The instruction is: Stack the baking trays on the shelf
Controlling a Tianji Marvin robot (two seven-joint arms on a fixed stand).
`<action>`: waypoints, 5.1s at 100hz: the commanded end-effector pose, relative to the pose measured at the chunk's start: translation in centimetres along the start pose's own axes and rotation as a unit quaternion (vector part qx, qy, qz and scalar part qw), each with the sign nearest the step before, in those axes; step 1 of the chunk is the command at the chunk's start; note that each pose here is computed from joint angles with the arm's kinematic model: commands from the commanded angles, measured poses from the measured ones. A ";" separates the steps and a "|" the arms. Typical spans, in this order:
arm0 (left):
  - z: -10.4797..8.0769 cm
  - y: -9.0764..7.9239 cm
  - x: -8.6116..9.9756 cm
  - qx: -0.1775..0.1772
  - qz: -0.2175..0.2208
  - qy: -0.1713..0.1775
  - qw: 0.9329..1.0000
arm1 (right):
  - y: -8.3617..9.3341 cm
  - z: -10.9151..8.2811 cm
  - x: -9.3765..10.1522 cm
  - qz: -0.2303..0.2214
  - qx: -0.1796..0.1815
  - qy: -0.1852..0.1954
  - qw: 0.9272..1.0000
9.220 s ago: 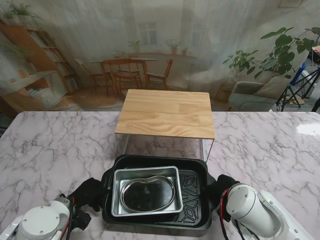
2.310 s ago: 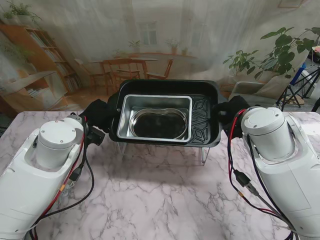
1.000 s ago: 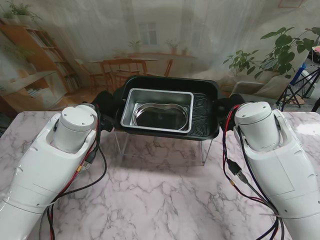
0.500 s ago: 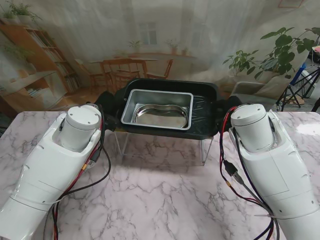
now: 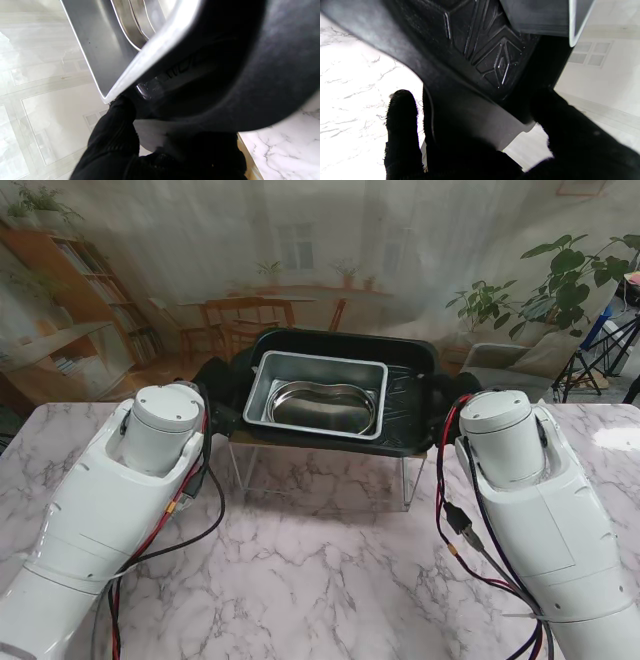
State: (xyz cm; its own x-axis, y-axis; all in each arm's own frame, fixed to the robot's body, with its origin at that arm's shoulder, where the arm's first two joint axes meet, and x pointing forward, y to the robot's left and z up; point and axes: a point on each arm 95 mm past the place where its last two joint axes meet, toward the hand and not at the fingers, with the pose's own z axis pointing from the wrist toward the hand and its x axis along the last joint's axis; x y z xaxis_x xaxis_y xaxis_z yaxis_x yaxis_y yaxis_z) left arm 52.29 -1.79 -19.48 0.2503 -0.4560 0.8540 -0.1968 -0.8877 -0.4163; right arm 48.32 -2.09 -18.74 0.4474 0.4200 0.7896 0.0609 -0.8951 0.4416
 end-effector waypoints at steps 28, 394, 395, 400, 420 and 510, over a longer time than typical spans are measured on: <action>-0.9 3.2 2.9 -0.050 -0.011 0.041 0.998 | -2.2 -1.8 2.4 0.017 0.048 0.043 0.998; -3.3 -5.0 0.0 0.028 -0.030 0.072 0.997 | 3.3 -3.6 -1.1 -0.018 0.010 0.123 0.992; -3.4 -5.0 0.0 0.028 -0.032 0.075 0.996 | 3.3 -3.7 -1.1 -0.019 0.009 0.127 0.992; -4.0 -5.2 -0.1 0.030 -0.038 0.094 0.994 | 3.3 -4.2 -1.2 -0.025 0.005 0.144 0.989; -7.1 -5.2 -0.9 0.032 -0.058 0.184 0.981 | 2.8 -6.5 -1.9 -0.012 0.016 0.209 0.978; -12.0 1.5 -11.2 0.055 -0.016 0.269 0.961 | -4.1 -8.8 -10.9 0.025 -0.009 0.348 0.937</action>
State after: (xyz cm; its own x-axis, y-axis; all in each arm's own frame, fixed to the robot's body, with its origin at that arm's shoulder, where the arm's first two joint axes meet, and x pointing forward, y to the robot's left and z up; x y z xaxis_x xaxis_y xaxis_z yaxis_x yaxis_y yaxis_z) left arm 37.92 3.13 -24.32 -0.3130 -0.3387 0.8873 -0.0618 -0.9250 -0.3749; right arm 35.75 -1.77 -23.86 -0.2786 0.3905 0.8774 0.0257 -0.9102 0.4133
